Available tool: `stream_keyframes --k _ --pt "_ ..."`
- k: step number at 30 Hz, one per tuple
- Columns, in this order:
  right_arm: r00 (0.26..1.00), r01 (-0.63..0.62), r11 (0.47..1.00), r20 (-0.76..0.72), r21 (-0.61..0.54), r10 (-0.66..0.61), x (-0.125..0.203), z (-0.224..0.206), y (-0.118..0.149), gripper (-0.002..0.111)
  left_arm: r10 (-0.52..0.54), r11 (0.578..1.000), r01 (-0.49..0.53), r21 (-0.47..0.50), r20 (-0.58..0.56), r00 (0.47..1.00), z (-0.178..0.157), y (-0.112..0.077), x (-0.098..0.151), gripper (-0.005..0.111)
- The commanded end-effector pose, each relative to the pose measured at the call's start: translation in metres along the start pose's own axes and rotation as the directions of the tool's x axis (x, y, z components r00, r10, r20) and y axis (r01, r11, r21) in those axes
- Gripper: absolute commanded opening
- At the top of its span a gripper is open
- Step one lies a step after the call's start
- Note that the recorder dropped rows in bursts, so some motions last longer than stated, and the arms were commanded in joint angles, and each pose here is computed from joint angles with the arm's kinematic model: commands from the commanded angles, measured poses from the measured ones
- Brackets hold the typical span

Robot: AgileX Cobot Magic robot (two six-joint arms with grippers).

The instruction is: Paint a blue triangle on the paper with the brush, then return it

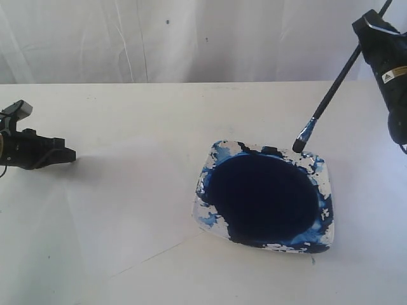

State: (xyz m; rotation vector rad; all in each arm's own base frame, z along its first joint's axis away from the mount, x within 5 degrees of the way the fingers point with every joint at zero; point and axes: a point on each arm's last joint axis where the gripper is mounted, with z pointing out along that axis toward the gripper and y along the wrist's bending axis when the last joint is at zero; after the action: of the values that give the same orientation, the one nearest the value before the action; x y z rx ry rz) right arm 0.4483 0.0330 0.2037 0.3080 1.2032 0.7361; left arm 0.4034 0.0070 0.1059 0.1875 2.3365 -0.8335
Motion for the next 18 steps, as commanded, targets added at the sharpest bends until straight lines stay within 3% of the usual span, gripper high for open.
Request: stream_keyframes --k 1,18 --pt "1.0 0.005 0.999 0.015 -0.041 -0.004 -0.0072 0.0021 0.0087 0.0 0.013 1.0 -0.013 -0.01 -0.003 1.0 -0.001 0.0008 -0.0009 0.0" --pt "1.0 -0.018 0.999 -0.02 -0.047 0.017 -0.0041 0.0021 0.0092 0.0 0.013 1.0 -0.013 -0.01 -0.003 1.0 -0.001 0.0008 -0.0009 0.0"
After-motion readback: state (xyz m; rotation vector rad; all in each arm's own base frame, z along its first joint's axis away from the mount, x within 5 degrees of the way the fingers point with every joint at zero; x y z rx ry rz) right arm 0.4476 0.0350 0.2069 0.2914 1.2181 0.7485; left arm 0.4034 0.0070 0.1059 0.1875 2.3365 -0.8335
